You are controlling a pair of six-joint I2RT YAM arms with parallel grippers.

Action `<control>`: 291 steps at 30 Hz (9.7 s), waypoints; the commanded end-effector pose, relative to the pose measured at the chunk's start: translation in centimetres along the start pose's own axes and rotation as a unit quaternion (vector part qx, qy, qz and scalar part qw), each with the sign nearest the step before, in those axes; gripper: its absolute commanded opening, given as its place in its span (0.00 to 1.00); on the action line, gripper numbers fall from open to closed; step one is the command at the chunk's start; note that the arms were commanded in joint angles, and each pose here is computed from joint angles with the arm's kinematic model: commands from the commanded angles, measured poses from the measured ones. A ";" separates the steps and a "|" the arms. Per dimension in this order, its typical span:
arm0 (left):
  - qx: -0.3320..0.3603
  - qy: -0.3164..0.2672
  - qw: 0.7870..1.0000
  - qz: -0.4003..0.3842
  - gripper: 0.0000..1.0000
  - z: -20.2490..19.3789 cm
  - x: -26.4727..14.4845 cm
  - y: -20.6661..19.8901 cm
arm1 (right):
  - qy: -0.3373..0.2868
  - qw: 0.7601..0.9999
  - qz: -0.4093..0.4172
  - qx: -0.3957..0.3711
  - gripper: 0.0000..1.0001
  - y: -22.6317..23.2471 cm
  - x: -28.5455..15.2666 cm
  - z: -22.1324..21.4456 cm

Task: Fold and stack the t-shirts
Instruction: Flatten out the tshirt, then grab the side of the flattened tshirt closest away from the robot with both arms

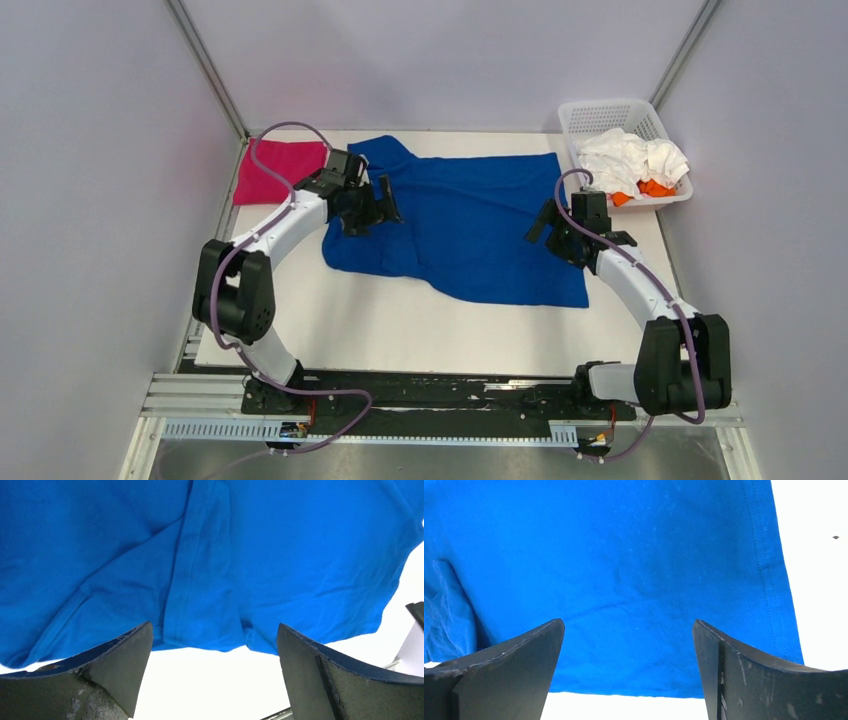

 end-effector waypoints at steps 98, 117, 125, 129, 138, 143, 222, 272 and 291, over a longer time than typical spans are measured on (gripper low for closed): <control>0.100 0.156 0.981 0.052 0.99 -25.0 -10.3 -4.8 | 0.015 0.999 0.023 0.023 1.00 -1.0 -1.1 -3.8; -0.004 -0.008 0.993 0.114 1.00 -3.8 1.3 2.4 | 0.027 0.999 0.012 -0.040 1.00 1.0 1.9 -3.8; -0.047 0.040 0.989 0.131 1.00 -2.0 7.5 5.9 | 0.023 0.998 -0.055 -0.022 1.00 0.2 5.7 -3.2; -0.054 0.039 0.987 0.147 1.00 -0.1 9.3 7.5 | 0.029 0.996 -0.084 -0.007 1.00 -0.9 7.7 -2.2; -0.007 -0.028 0.989 0.144 1.00 8.9 11.2 6.9 | 0.001 0.994 -0.111 -0.015 1.00 -0.5 11.1 2.3; 0.020 -0.076 0.986 0.144 1.00 13.3 8.0 4.5 | -0.034 0.996 -0.082 -0.030 1.00 1.6 9.5 5.0; -0.044 -0.039 0.984 0.168 1.00 -4.8 -4.5 5.3 | -0.095 0.982 0.159 -0.036 1.00 6.4 -4.7 -4.2; -0.109 0.018 0.959 0.262 0.00 -15.8 0.1 9.7 | -0.118 0.987 -0.057 0.098 1.00 -3.7 -5.5 -5.8; -0.088 0.163 0.955 0.230 0.00 -19.6 -6.4 8.1 | -0.046 0.965 -0.170 0.193 0.93 -6.7 -3.3 -8.3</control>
Point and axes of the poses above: each gripper's point midway between its finger pads, its own x axis out along the fingers, its own y axis along the line the jaws close on, z = x × y, the point moved 8 cm from there along -x, back along the fingers, and after that the axes turned 3 degrees about x, right-handed, at the moved point
